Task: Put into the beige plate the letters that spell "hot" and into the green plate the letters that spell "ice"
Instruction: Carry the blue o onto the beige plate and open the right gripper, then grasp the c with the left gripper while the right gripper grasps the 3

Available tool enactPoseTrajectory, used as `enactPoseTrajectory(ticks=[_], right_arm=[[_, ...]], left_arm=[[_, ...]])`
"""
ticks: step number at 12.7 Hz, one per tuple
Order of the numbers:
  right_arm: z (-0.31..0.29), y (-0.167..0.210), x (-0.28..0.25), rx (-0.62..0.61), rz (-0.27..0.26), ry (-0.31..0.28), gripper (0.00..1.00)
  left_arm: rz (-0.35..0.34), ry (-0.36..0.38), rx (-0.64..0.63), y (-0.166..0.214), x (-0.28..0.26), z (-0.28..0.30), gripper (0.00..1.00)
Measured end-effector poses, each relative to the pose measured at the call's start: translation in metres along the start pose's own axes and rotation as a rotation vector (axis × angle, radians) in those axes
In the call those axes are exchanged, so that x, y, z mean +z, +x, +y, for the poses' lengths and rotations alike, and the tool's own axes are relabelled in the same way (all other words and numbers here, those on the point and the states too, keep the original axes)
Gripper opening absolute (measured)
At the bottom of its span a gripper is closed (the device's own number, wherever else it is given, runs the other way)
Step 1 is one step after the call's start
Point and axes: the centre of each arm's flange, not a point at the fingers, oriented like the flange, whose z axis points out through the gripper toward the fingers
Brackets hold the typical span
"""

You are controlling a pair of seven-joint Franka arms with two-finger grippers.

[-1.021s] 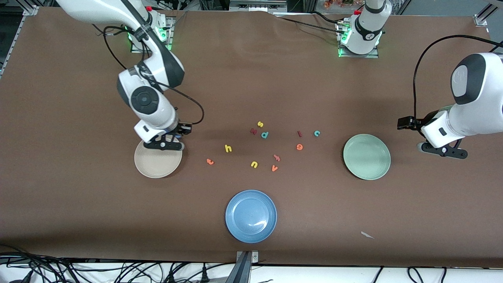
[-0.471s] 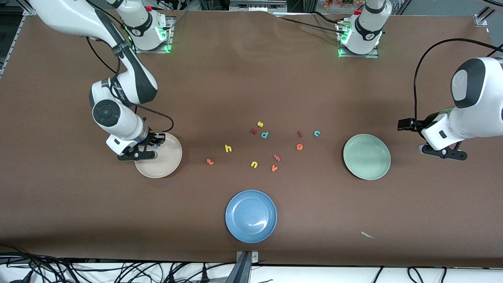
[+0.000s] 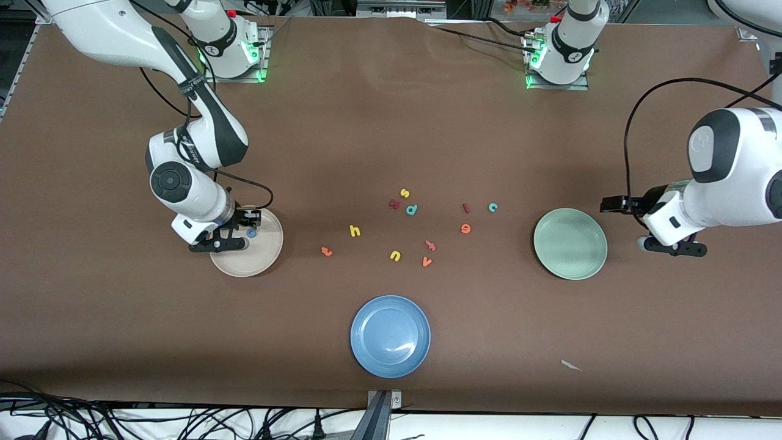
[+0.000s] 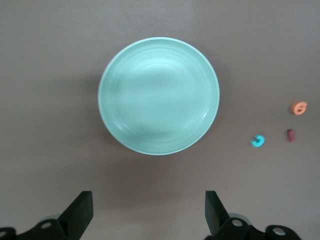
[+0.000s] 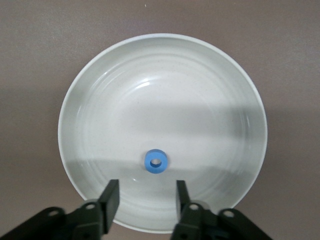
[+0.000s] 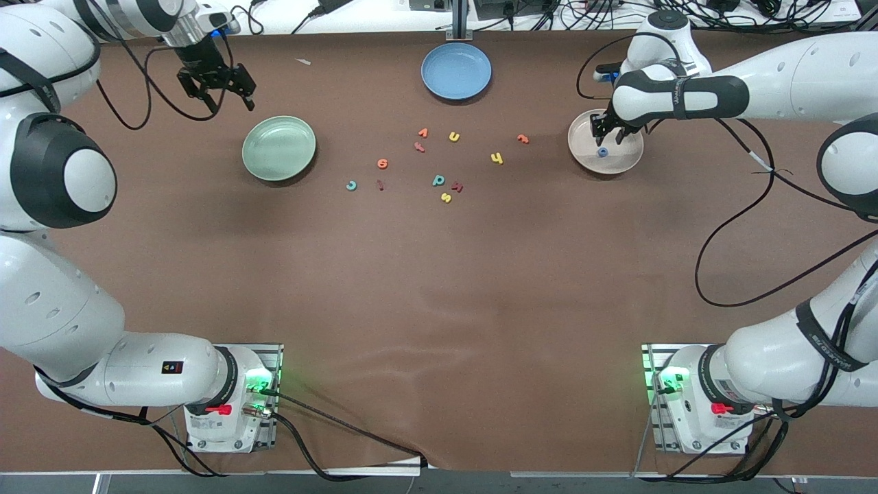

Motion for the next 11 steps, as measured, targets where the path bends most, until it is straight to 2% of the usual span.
enactPoseTrajectory(ticks=[2,5,8,11], right_arm=[[0.0,0.0,0.0,0.018,0.001,0.003,0.6],[-0.016,0.002,-0.006,0.119,0.022,0.017,0.6],[-0.079,0.009,-0.02,0.246,0.061,0.047,0.6],[-0.137,0.018,-0.034,0.274,0.098,0.087,0.6]], left_arm=[[-0.008,0.015,-0.086,0.007,0.02,0.038,0.93],[0.021,0.04,-0.223,0.01,0.057,0.09,0.95],[0.05,0.059,-0.347,-0.001,0.106,0.136,0.95],[0.057,0.074,-0.425,-0.016,0.145,0.16,0.99]])
